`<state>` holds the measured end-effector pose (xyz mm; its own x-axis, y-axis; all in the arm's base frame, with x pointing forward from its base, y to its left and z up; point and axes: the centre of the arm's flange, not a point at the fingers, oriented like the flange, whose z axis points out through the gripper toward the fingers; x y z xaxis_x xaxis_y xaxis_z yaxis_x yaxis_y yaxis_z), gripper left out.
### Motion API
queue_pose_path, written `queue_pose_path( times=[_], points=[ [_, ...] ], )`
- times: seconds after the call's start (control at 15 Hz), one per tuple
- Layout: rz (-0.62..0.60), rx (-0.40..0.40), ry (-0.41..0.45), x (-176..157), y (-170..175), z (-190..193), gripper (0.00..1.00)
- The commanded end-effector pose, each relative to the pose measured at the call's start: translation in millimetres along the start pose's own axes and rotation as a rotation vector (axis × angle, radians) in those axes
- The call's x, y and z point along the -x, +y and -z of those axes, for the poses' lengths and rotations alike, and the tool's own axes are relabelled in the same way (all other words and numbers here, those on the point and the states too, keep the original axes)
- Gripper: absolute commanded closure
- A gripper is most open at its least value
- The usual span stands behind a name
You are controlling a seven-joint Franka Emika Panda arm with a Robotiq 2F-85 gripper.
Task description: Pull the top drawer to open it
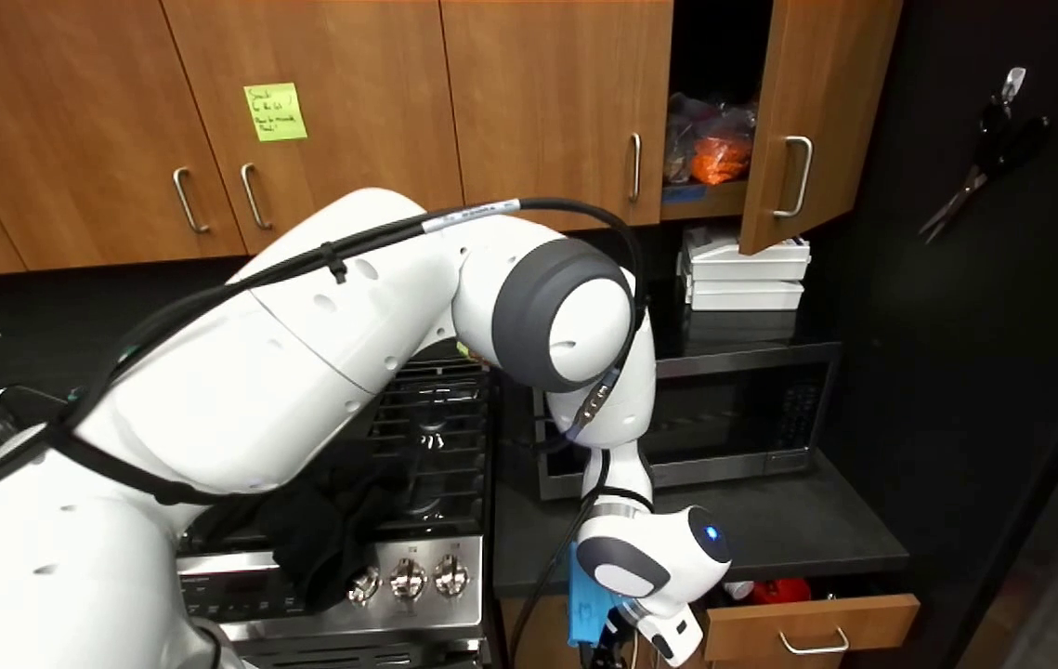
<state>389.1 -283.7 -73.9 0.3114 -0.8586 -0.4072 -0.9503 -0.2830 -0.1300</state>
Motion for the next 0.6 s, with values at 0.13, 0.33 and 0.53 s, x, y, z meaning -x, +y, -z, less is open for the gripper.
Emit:
queue_pose_path(
  times=[0.13, 0.33, 0.53],
  points=[
    [-0.041, 0.055, 0.118, -4.3, 25.5, -33.9, 0.00],
    [-0.039, 0.072, 0.103, -6.7, 28.1, -32.7, 0.00],
    [-0.042, 0.070, 0.138, -0.3, 23.1, -29.1, 0.00]
  ],
)
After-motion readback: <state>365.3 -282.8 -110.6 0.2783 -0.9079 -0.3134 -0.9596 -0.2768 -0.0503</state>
